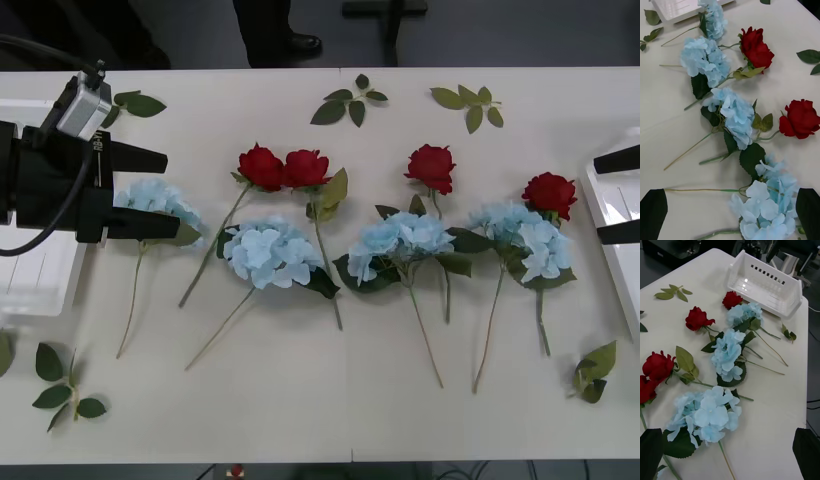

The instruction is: Place the red flowers into the right box and the blue flowers into the left box. If a person shows an open palm, hand one flower to the person first, then continue sorting.

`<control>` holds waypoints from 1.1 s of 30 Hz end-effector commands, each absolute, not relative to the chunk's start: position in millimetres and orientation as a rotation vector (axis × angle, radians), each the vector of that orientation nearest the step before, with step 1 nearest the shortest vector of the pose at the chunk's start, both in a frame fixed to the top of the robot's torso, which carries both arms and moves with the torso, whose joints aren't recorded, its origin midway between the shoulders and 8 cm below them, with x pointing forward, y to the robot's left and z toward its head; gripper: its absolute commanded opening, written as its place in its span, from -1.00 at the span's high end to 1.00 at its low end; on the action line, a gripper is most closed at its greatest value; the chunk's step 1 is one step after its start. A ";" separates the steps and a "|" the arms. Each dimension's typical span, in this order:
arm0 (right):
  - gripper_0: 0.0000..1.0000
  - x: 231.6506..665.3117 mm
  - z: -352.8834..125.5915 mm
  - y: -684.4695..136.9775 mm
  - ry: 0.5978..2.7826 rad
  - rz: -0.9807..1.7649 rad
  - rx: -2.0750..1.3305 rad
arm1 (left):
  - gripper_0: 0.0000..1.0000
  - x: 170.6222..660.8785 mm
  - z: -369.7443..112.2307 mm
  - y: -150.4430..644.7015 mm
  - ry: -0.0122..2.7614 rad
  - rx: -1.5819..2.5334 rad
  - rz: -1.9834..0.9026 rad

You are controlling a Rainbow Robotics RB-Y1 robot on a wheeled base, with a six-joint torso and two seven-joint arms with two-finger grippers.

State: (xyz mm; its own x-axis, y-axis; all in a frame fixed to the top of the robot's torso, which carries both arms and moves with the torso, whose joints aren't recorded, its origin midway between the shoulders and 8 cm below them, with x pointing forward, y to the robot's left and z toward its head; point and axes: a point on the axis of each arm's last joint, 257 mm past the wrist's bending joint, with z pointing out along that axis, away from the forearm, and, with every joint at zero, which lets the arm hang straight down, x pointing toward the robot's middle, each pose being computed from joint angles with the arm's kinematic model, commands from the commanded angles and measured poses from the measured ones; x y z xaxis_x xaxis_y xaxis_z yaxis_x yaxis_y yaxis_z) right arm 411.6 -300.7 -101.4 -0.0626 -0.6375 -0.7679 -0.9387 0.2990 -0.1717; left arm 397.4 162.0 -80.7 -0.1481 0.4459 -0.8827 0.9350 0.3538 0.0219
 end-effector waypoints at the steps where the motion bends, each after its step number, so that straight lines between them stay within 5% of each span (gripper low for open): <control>1: -1.00 405.5 -108.7 -294.6 1.797 0.515 -1.430 | -1.00 390.1 -92.9 152.3 1.724 1.234 -0.754; 9: -1.00 424.0 -109.7 -318.3 1.851 0.376 -1.393 | -1.00 397.7 -69.2 157.8 1.735 1.191 -0.774; 16: -1.00 441.2 -128.2 -357.3 1.970 0.119 -1.420 | -1.00 430.9 -56.4 198.3 2.010 0.895 -0.707; 23: -1.00 448.4 -157.9 -404.3 2.436 0.064 -0.788 | -1.00 457.8 -119.0 274.4 2.371 0.457 -0.458; 33: -1.00 458.7 -187.6 -463.2 2.608 -0.095 -0.144 | -1.00 472.8 -203.6 320.5 2.475 0.152 -0.172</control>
